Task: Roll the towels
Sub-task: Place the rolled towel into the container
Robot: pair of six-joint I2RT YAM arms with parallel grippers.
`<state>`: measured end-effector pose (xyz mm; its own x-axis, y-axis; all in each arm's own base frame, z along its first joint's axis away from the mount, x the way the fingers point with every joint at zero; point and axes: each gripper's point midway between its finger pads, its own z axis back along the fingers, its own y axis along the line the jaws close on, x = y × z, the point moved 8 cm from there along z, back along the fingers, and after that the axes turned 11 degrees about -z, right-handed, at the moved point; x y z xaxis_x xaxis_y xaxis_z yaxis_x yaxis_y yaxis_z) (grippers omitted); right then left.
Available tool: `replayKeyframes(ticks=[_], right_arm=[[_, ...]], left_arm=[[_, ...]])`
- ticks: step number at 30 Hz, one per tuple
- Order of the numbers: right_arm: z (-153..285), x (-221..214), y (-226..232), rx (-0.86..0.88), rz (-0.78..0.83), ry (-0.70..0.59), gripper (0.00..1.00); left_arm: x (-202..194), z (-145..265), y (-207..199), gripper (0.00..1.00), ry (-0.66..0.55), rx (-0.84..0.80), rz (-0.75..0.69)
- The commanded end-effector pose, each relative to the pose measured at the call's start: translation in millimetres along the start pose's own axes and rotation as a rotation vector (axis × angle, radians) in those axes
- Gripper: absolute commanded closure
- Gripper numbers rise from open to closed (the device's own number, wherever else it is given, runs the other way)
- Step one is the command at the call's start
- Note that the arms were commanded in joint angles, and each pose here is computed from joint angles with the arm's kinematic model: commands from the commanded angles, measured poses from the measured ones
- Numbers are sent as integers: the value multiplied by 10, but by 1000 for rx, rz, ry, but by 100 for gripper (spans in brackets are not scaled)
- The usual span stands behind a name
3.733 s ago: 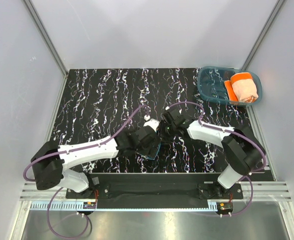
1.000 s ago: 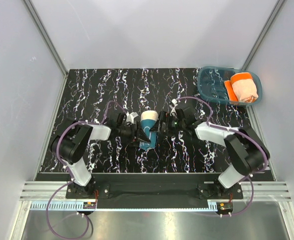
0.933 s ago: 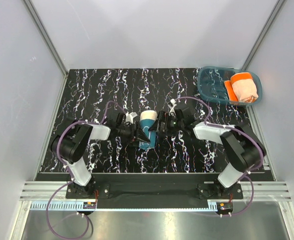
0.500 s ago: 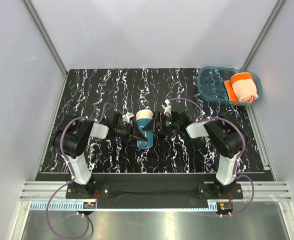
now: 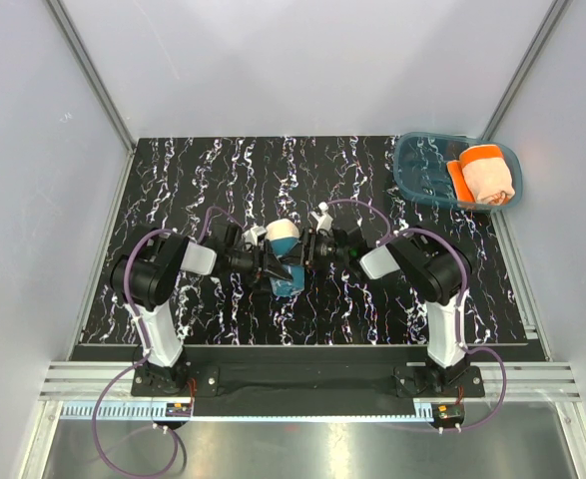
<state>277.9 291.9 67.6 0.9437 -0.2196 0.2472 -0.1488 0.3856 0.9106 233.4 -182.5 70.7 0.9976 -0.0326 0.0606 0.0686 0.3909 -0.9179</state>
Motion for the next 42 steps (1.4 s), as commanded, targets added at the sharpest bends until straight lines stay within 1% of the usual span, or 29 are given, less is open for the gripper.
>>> replayKeyframes(ticks=[1, 3, 6, 8, 9, 10, 11, 13, 14, 15, 16, 17, 18, 19, 21, 22, 23, 25, 27, 28, 29, 30, 33, 34, 35, 36, 37, 39, 42], right_arm=[[-63, -158, -46, -27, -24, 48, 55], [-53, -151, -22, -35, -22, 42, 70], [-14, -112, 59, -49, -20, 29, 80], [25, -59, 152, -63, -12, 19, 80], [77, -10, 211, -73, -13, 9, 81], [93, 48, 272, -71, -7, -1, 81], [123, 106, 314, -71, -6, -11, 81], [200, 264, 455, -71, 8, -31, 82], [223, 312, 502, -75, 15, -37, 82], [270, 378, 598, -72, 31, -48, 82], [425, 684, 829, -105, 70, -87, 82], [427, 685, 832, -105, 70, -86, 82], [476, 755, 886, -109, 80, -98, 82], [562, 865, 1010, -114, 96, -114, 82], [765, 1097, 1096, -118, 102, -164, 82], [865, 1202, 1189, -130, 107, -177, 82], [1023, 1374, 1196, -139, 105, -222, 82], [1238, 1608, 1347, -133, 118, -264, 83], [1498, 1903, 1313, -147, 102, -330, 82], [1646, 2064, 1417, -149, 113, -365, 83], [1733, 2164, 1418, -155, 114, -383, 83], [1925, 2327, 1351, -181, 101, -430, 83], [2227, 2648, 1262, -210, 87, -484, 83], [2435, 2824, 1123, -232, 68, -525, 83], [2533, 2890, 1055, -231, 57, -525, 83], [2573, 2957, 874, -255, 30, -515, 83], [2748, 3073, 829, -265, 33, -547, 83], [2836, 3170, 677, -287, 21, -554, 83], [2949, 3362, 293, -345, -6, -561, 84]], left_arm=[[-126, -48, 436, 34, -48, 250, 102], [-121, -32, 395, 33, -54, 244, 91], [-113, 31, 310, 29, -69, 283, 71], [-86, 91, 264, 21, -92, 339, 22], [-101, 161, 161, 17, -99, 363, 10], [-96, 205, 131, 1, -114, 395, -24], [-83, 268, 21, 1, -139, 403, -63], [-114, 362, -56, 1, -139, 457, -91], [-113, 422, -159, 1, -164, 459, -128], [-155, 469, -195, 1, -155, 480, -121], [-163, 631, -400, 1, -185, 528, -201], [-165, 657, -455, 1, -202, 520, -220], [-222, 707, -497, 1, -187, 537, -217], [-226, 761, -541, 1, -199, 561, -253], [-263, 903, -720, 1, -234, 591, -314], [-256, 967, -741, 1, -251, 630, -359], [-273, 1033, -820, 1, -281, 640, -398], [-296, 1100, -811, 1, -301, 680, -441], [-322, 1121, -791, 1, -312, 689, -458], [-326, 1120, -807, 1, -313, 677, -466], [-328, 1118, -831, 1, -313, 661, -476], [-316, 1113, -848, 1, -317, 648, -490], [-302, 1130, -864, 1, -319, 650, -493], [-312, 1129, -862, 1, -314, 647, -495], [-321, 1130, -862, 1, -314, 646, -496], [-332, 1127, -860, 1, -313, 642, -498], [-342, 1123, -867, 1, -316, 632, -498], [-356, 1130, -879, 1, -333, 620, -511], [-367, 1125, -881, 1, -334, 611, -512]])
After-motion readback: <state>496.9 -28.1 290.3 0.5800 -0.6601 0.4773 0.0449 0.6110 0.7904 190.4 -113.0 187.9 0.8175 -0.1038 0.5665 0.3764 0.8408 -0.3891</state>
